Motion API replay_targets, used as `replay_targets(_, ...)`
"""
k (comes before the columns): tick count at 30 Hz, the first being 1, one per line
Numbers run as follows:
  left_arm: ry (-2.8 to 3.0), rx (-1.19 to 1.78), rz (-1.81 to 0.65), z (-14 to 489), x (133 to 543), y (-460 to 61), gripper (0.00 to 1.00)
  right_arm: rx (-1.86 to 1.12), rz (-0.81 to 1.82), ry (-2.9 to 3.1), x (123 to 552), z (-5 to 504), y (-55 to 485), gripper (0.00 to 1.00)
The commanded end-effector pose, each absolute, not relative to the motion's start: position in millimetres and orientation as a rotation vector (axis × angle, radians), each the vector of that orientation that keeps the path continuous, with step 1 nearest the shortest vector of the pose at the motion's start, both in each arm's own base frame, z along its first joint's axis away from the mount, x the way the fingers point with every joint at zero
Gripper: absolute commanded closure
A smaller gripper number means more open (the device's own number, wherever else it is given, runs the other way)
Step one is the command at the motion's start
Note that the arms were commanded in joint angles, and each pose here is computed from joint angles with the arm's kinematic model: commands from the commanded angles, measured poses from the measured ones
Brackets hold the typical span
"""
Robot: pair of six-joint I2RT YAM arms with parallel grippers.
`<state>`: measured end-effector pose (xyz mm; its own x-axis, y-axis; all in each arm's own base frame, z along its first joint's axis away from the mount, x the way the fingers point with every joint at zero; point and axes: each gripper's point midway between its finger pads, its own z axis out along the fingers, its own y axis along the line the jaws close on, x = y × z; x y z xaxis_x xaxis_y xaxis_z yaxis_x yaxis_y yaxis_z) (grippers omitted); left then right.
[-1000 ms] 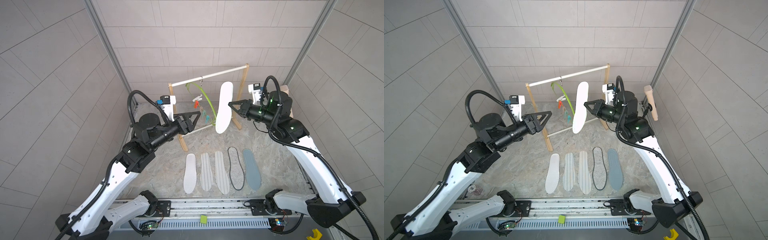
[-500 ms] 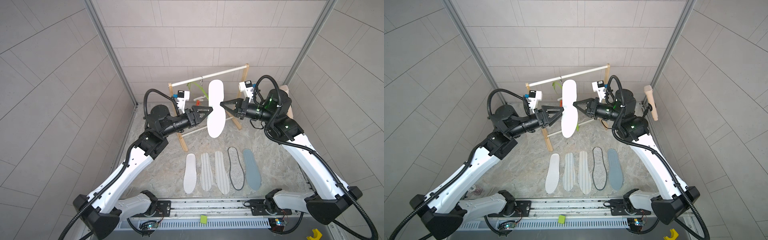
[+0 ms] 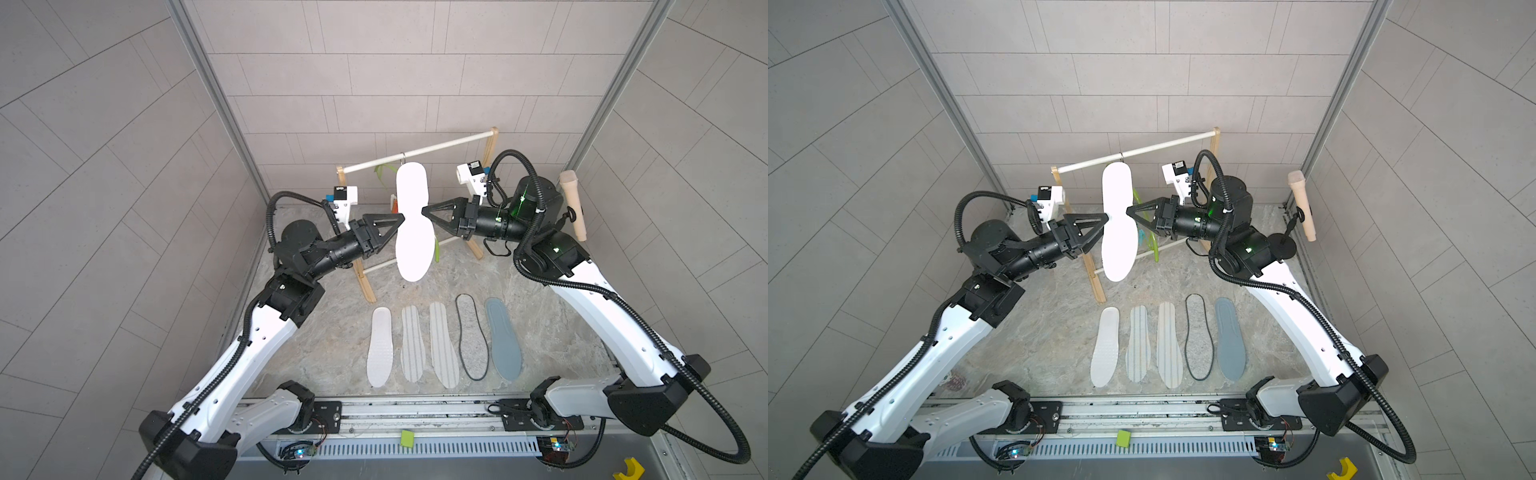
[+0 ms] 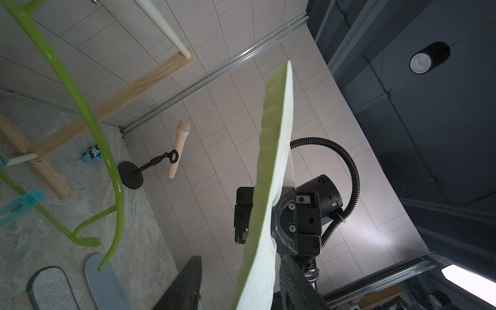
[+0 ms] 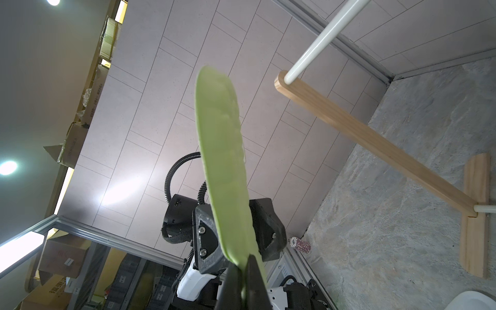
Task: Take the shoe insoles off the hanger
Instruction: Place the insole at the center of the board.
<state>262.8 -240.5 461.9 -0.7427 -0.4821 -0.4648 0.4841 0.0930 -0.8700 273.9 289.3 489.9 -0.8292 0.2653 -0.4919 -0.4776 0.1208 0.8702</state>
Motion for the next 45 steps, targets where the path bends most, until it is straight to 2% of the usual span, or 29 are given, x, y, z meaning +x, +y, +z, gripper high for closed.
replay_targets(1, 1.582, 0.054, -1.832, 485, 253, -241, 0.57, -0.239, 1.766, 1.852, 263, 494, 294, 1.00)
replay_targets(5, 1.562, 0.064, -1.861, 489, 252, -242, 0.75, -0.231, 1.758, 1.871, 265, 486, 298, 1.00)
replay_targets(10, 1.572, 0.053, -1.872, 483, 250, -242, 0.83, -0.225, 1.757, 1.883, 266, 482, 299, 1.00)
replay_targets(12, 1.587, 0.042, -1.866, 480, 250, -241, 0.92, -0.234, 1.754, 1.895, 266, 480, 300, 1.00)
replay_targets(13, 1.597, 0.038, -1.861, 478, 250, -241, 0.97, -0.238, 1.747, 1.911, 266, 477, 300, 0.97)
replay_targets(14, 1.614, 0.034, -1.851, 475, 248, -240, 1.00, -0.241, 1.726, 1.933, 266, 473, 299, 0.84)
replay_targets(18, 1.768, 0.033, -1.749, 438, 239, -235, 1.00, -0.250, 1.644, 1.970, 267, 467, 284, 0.47)
replay_targets(20, 1.858, 0.018, -1.702, 409, 232, -228, 1.00, -0.239, 1.605, 1.967, 268, 470, 271, 0.39)
replay_targets(25, 2.153, -0.112, -1.541, 313, 215, -200, 1.00, -0.177, 1.551, 1.946, 267, 479, 233, 0.36)
replay_targets(29, 2.295, -0.190, -1.393, 257, 203, -177, 1.00, -0.158, 1.497, 1.943, 261, 479, 213, 0.36)
replay_targets(33, 2.514, -0.187, -1.102, 198, 201, -150, 1.00, -0.144, 1.478, 1.957, 256, 472, 208, 0.37)
replay_targets(39, 2.857, -0.066, -0.832, 137, 201, -130, 1.00, -0.092, 1.462, 2.001, 264, 452, 207, 0.37)
replay_targets(45, 2.984, -0.114, -0.688, 113, 211, -116, 1.00, -0.072, 1.448, 2.018, 266, 441, 206, 0.37)
